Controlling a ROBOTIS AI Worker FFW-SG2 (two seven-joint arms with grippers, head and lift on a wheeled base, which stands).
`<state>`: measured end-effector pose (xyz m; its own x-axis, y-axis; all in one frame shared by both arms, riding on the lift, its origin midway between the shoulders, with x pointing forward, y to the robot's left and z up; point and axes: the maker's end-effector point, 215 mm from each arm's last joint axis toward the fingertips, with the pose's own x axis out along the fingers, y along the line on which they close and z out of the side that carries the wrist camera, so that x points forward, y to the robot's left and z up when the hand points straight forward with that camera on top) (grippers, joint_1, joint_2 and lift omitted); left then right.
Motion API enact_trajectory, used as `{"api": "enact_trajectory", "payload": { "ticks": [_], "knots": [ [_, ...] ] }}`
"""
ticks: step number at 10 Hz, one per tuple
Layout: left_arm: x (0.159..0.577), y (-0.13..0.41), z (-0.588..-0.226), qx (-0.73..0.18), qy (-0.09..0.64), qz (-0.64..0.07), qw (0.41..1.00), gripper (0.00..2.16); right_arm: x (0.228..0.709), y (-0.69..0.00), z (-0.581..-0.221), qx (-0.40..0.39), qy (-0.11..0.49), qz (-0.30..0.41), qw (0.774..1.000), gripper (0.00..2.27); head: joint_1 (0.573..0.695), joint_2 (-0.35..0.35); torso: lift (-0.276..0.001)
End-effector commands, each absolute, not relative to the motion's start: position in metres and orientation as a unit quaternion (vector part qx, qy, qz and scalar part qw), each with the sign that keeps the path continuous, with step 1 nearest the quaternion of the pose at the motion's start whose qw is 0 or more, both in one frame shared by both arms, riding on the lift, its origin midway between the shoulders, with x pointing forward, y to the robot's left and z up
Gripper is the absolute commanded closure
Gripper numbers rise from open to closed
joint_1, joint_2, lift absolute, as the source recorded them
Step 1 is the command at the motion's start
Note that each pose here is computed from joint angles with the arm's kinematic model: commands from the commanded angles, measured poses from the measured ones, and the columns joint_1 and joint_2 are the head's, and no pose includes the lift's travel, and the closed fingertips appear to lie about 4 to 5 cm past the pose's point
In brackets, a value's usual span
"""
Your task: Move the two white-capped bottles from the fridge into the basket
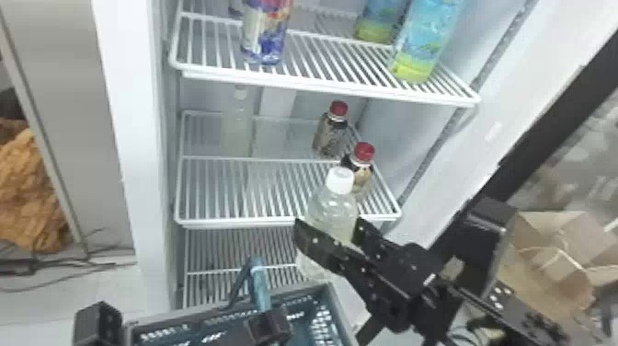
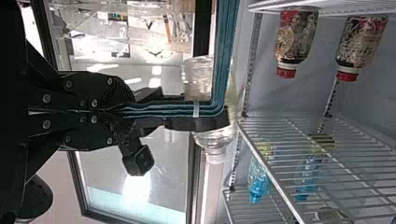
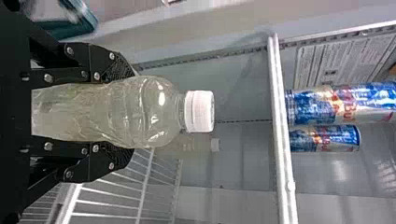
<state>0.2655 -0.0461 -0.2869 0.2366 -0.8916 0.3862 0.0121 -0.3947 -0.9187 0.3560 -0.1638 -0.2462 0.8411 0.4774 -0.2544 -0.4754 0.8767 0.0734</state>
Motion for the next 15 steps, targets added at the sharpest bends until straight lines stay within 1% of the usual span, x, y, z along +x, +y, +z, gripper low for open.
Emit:
{"api": "enact_trajectory", "payload": {
  "ticks": [1,4,8,10,13,15],
  "knots": [
    [0.266,-0.045,-0.288,-0.655,0.335,-0.517,0.437,1.12,0.336,-0.16,-0.247,0.007,0.161,0.251,0.954,0.84,0.695,-0.35,-0.26],
    [0.265,-0.044,-0.289,-0.655,0.336,-0.516,0.438,1.12,0.305,-0.173,-0.262,0.004,0.227,0.226,0.947,0.84,0.695,-0.35,-0.26],
    [0.266,-0.044,-0.289,-0.655,0.336,-0.516,0.438,1.12,0.281,-0.175,-0.3,0.03,0.305,0.213,0.928,0.84,0.695,-0.35,-0.26],
    [0.265,-0.044,-0.289,-0.656,0.336,-0.515,0.438,1.12,0.272,-0.171,-0.31,0.042,0.325,0.214,0.92,0.84,0.695,-0.35,-0.26],
    [0.266,-0.044,-0.29,-0.657,0.336,-0.514,0.437,1.12,0.269,-0.174,-0.334,0.058,0.354,0.209,0.91,0.82,0.695,-0.35,-0.26],
    [0.266,-0.044,-0.289,-0.655,0.336,-0.516,0.438,1.12,0.27,-0.176,-0.335,0.057,0.354,0.207,0.91,0.63,0.695,-0.35,-0.26]
  ]
}}
